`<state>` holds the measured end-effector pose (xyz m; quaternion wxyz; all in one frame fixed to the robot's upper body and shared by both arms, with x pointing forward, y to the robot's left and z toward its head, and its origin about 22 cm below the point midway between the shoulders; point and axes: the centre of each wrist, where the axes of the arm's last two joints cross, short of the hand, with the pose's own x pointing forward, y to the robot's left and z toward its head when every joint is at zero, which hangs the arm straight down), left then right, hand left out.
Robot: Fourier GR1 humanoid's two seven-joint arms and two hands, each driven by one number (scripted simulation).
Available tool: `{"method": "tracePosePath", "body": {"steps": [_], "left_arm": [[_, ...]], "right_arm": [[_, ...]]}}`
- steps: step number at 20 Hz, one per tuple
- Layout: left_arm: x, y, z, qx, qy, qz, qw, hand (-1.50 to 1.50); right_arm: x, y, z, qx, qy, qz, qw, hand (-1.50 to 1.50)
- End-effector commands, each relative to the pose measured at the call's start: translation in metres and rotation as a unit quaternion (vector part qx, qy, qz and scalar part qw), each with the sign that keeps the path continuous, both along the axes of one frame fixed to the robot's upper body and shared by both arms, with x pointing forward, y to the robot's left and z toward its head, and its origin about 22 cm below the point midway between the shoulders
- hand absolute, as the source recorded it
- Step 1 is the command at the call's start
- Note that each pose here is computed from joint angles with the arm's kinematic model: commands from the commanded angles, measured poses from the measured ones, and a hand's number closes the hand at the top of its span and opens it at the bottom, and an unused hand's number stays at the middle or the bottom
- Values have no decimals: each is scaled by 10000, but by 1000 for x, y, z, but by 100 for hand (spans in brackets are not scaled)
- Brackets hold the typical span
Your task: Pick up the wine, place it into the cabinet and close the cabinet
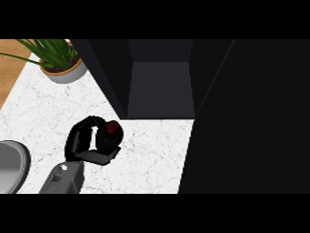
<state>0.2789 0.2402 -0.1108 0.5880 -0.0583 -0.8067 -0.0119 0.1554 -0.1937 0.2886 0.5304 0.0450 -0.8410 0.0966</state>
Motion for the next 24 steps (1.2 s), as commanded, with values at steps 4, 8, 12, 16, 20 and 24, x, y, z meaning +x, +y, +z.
{"method": "tracePosePath", "body": {"steps": [4,8,12,16,20,24], "left_arm": [[-2,-33,43,79,-596,12,9982,150],[-1,-57,80,-376,-470,-491,9970,150],[0,-80,117,-577,-550,-632,9948,150],[-4,-105,157,-769,-329,-456,9954,150],[-9,-134,191,-699,-499,-427,9954,150],[20,-150,215,-578,-222,-292,9977,150]], "right_arm": [[-14,-2,-2,42,154,232,9996,-150],[-14,-7,-3,110,165,148,9997,-150],[-16,-8,3,122,187,263,9994,-150],[-23,-8,-2,116,139,264,9995,-150],[-15,-11,-3,56,161,305,9994,-150],[-25,-5,-8,131,157,263,9994,-150]]}}
